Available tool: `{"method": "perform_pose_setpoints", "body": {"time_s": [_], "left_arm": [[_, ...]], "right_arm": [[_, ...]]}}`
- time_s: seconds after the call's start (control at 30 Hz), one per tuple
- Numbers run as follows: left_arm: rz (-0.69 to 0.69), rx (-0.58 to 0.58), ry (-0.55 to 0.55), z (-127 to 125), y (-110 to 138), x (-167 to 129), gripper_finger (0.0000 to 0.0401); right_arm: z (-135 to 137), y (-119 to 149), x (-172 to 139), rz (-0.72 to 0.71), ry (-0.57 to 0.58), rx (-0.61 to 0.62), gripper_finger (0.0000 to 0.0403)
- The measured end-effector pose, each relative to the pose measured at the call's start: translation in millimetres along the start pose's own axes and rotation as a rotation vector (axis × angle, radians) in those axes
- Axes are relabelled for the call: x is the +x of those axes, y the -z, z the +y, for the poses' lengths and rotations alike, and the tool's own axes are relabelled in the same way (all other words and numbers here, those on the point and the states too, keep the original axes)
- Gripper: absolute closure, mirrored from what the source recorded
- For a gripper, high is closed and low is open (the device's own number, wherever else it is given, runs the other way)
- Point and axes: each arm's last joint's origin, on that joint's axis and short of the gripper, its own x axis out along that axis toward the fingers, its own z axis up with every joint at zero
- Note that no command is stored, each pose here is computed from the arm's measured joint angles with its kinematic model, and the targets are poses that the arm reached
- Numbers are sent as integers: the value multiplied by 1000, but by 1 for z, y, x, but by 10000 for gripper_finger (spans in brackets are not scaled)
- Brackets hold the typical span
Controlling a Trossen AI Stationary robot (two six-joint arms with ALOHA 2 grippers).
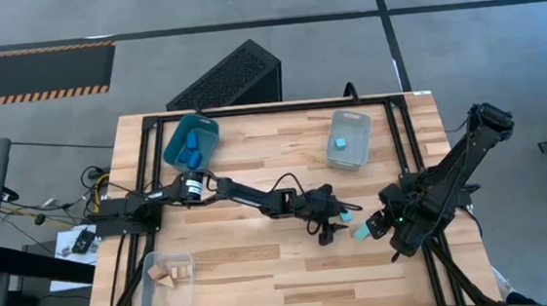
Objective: Sort & place blocks by color
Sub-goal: Put the top light blue block into the gray bin
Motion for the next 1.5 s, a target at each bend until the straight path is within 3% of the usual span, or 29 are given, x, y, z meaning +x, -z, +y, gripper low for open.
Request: {"method": "perform_pose_setpoints", "body": {"time_s": [0.43, 0.7, 0.87, 1.27, 1.5], "left_arm": [[8, -34, 27, 15, 1, -1, 325], [0, -65, 40, 18, 1, -1, 360], [-18, -96, 49, 17, -1, -2, 314], [-30, -77, 39, 9, -2, -1, 104], [-30, 32, -52, -8, -1, 1, 49]], "right_arm": [[0, -1, 0, -31, -7, 2, 171], [0, -1, 0, -33, -7, 6, 171], [0, -1, 0, -32, -7, 6, 171], [-1, -1, 0, -34, -3, -2, 171], [-1, -1, 0, -36, 3, -6, 171]]}}
